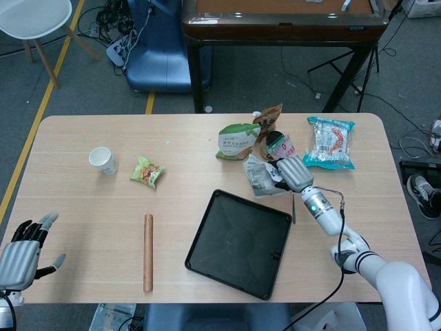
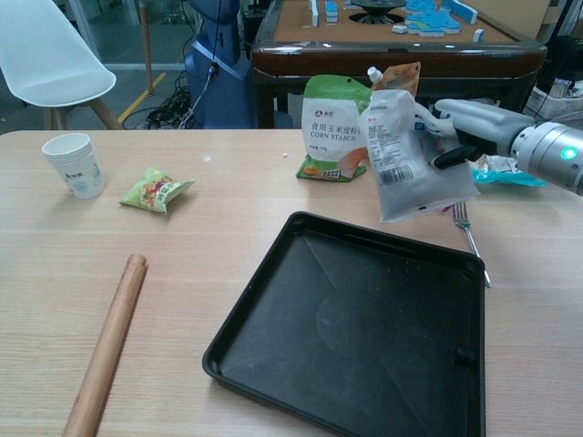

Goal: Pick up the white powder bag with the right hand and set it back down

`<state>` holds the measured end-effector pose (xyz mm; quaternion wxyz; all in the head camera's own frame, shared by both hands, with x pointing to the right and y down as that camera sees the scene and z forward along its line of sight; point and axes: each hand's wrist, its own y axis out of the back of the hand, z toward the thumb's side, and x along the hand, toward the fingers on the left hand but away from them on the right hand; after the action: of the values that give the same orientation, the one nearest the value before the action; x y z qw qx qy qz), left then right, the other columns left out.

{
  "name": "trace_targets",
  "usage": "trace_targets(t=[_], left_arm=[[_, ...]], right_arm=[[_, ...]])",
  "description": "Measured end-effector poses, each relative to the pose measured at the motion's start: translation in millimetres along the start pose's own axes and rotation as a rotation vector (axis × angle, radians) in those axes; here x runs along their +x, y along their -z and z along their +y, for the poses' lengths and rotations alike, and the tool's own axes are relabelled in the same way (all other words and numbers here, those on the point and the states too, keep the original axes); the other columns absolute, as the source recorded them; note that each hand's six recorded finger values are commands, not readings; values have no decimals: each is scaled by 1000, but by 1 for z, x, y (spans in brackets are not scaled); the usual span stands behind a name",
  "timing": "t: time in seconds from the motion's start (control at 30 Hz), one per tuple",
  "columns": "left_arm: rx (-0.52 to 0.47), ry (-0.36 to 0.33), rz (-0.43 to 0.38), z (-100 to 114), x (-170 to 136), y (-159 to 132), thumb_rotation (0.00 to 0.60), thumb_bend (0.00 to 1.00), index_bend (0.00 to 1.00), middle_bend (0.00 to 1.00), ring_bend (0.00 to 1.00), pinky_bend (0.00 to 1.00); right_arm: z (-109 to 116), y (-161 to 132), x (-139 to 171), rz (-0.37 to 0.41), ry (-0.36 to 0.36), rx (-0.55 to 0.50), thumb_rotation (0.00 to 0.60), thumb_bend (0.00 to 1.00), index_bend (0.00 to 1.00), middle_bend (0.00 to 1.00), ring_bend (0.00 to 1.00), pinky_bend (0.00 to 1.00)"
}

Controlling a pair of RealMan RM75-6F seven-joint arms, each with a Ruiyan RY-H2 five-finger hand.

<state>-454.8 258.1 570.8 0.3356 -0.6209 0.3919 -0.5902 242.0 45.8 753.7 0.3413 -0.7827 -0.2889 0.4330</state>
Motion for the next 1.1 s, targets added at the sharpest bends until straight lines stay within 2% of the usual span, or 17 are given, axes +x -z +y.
trace_targets(t=[0.37, 0.63, 0.9, 1.03, 1.1], left_arm=[[-5, 3, 14, -2, 0, 6, 600, 225, 101, 134, 179, 79], [-9, 8, 2, -4, 1, 4, 600, 224, 101, 134, 179, 79], [-11, 10, 6, -4, 1, 5, 600, 224, 101, 134, 179, 79], [-8, 8, 7, -3, 1, 6, 600, 225, 101, 134, 179, 79], [-6, 10, 8, -3, 1, 6, 600, 224, 101, 134, 179, 79]], right_arm=[[-12, -8, -17, -8, 23, -36, 600, 774, 743, 539, 400, 514], [-23, -19, -30, -16, 6, -46, 600, 747, 695, 501, 361, 471], [-37, -33, -35, -12, -4, -137, 600, 697, 653, 471, 336, 455], [-43, -36, -29, 5, -9, -166, 600, 694, 565, 436, 287, 410], [-46, -34, -24, 11, -18, -172, 600, 694, 470, 387, 237, 349]])
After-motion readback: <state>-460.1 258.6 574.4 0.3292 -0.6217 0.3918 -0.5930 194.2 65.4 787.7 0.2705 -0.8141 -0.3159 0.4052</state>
